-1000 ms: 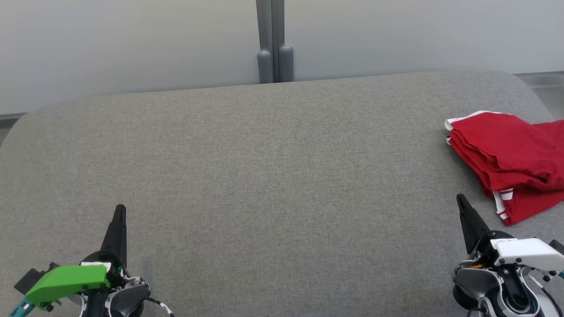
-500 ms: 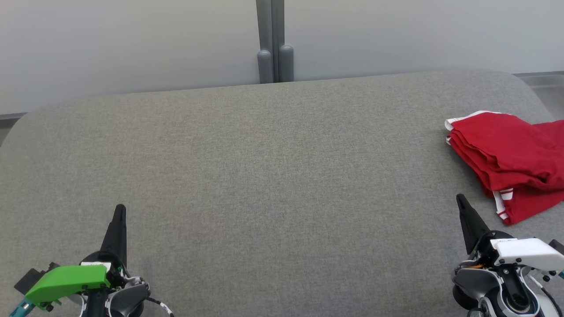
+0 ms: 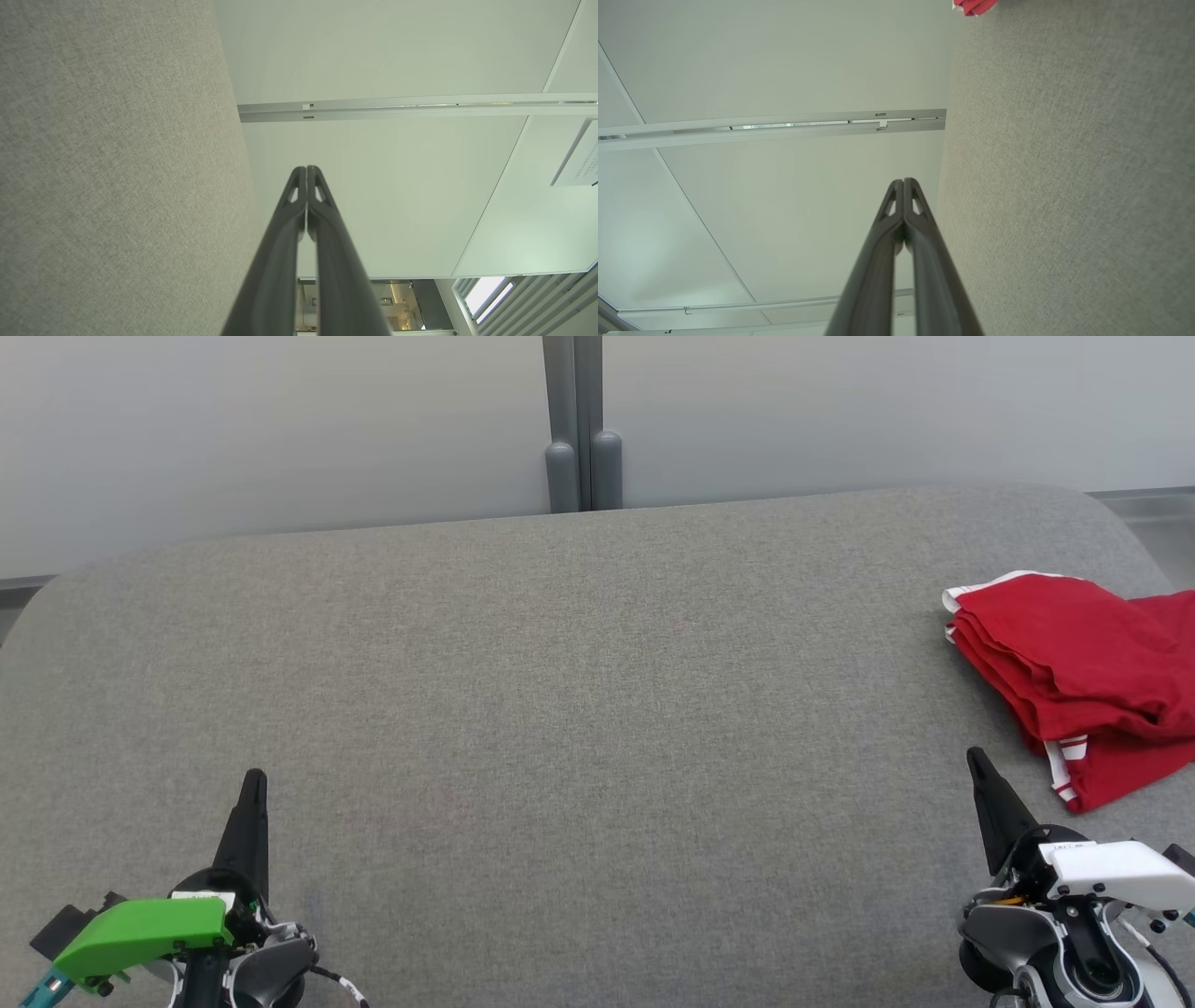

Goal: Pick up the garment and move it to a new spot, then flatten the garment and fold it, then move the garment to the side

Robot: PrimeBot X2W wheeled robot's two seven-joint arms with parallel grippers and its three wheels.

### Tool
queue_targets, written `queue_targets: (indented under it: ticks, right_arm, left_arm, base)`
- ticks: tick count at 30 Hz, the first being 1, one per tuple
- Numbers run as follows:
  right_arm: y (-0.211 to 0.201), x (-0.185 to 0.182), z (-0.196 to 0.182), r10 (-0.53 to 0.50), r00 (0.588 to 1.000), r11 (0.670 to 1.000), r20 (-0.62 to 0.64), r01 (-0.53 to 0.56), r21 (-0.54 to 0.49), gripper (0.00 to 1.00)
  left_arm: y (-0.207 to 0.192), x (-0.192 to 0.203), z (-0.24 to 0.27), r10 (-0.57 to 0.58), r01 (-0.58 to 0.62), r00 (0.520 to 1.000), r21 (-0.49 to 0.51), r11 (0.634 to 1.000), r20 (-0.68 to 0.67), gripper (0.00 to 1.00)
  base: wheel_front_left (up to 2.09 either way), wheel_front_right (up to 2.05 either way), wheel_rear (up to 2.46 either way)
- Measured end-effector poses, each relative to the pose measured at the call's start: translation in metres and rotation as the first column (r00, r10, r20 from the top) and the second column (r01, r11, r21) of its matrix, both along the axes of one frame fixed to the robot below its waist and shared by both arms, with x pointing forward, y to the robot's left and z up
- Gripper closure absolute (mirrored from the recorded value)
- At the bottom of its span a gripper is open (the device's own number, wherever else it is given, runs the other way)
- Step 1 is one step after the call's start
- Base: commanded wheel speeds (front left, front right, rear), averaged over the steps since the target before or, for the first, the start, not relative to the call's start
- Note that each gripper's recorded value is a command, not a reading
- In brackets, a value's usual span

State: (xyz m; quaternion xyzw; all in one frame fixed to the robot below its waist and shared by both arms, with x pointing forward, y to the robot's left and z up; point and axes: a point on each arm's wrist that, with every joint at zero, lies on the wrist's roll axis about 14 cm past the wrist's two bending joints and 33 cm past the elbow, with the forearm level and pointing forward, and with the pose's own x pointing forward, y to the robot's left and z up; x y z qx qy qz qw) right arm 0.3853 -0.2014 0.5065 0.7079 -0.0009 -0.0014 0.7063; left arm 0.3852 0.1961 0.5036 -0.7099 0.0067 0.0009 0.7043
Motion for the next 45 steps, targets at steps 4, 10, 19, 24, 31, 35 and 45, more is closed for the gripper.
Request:
queue_targets:
  ticks: [4,10,19,24,31,35,45]
  right_arm:
    - [0.0000,0.0000,-0.0001,0.000,1.000,1.000,0.000,0.000,0.000,1.00]
    - [0.0000,0.0000,0.0000,0.000,1.000,1.000,0.000,0.000,0.000,1.00]
    - [0.0000,0.0000,0.0000,0.000,1.000,1.000,0.000,0.000,0.000,1.00]
    - [0.0000,0.0000,0.0000,0.000,1.000,1.000,0.000,0.000,0.000,1.00]
    - [0.0000,-0.0001,0.0000,0.000,1.000,1.000,0.000,0.000,0.000,1.00]
    - [0.0000,0.0000,-0.0001,0.000,1.000,1.000,0.000,0.000,0.000,1.00]
    - [0.0000,0.0000,-0.0001,0.000,1.000,1.000,0.000,0.000,0.000,1.00]
  left_arm:
    - [0.0000,0.0000,0.0000,0.000,0.000,1.000,0.000,1.000,0.000,1.00]
    - [0.0000,0.0000,0.0000,0.000,0.000,1.000,0.000,1.000,0.000,1.00]
    - [0.0000,0.0000,0.0001,0.000,0.000,1.000,0.000,1.000,0.000,1.00]
    - [0.0000,0.0000,0.0000,0.000,0.000,1.000,0.000,1.000,0.000,1.00]
    - [0.0000,0.0000,0.0001,0.000,0.000,1.000,0.000,1.000,0.000,1.00]
    - [0.0000,0.0000,0.0000,0.000,0.000,1.000,0.000,1.000,0.000,1.00]
    - [0.0000,0.0000,0.0000,0.000,0.000,1.000,0.000,1.000,0.000,1.00]
  base:
    - [0.00,0.00,0.00]
    - [0.00,0.00,0.00]
    - [0.00,0.00,0.00]
    - [0.00,0.00,0.00]
    - [0.00,0.00,0.00]
    - [0.00,0.00,0.00]
    - [0.00,0.00,0.00]
